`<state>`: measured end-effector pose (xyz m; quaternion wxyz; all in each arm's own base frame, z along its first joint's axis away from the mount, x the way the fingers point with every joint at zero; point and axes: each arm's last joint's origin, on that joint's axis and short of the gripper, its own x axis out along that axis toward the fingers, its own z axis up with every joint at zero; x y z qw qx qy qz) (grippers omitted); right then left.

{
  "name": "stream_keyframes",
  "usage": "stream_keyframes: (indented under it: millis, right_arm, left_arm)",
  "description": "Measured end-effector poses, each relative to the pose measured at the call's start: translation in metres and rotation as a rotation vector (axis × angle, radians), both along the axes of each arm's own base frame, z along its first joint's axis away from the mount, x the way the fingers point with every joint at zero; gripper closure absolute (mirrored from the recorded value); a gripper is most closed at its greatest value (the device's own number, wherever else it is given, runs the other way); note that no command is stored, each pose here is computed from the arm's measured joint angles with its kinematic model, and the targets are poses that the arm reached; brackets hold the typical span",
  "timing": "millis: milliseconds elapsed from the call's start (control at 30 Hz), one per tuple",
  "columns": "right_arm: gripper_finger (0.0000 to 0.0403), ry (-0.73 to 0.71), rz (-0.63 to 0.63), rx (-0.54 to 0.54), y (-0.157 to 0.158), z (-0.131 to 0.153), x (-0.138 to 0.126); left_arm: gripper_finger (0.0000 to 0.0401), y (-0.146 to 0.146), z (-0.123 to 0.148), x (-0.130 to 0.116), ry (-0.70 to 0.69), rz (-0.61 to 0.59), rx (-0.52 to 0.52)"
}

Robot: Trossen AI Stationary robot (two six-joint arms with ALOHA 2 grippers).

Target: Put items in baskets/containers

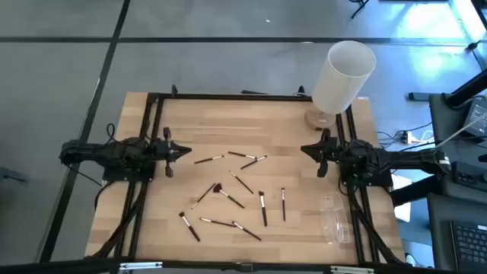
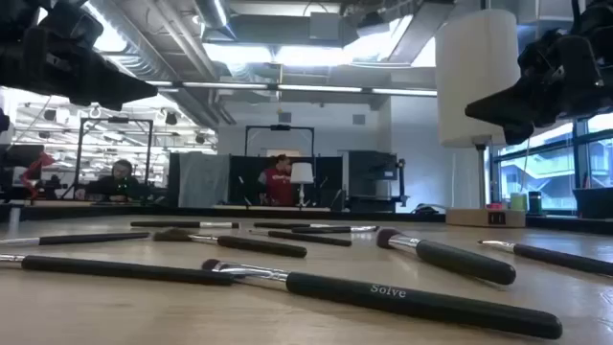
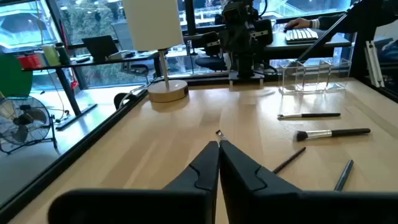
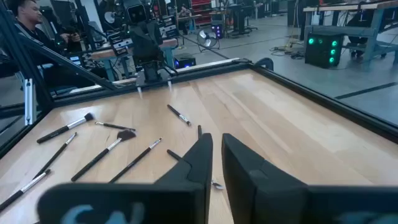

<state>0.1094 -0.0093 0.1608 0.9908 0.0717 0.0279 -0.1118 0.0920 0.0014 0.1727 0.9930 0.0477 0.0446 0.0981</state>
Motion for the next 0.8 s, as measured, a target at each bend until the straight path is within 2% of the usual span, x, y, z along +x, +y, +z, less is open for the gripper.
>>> stream_keyframes:
  millis: [800]
  right_arm:
    - [0.0366, 0.000, 0.000, 0.000, 0.0000, 0.0000, 0.0000]
  left_arm:
    - [0.0389, 0.0000, 0.0000, 0.0000, 0.000, 0.000, 0.000]
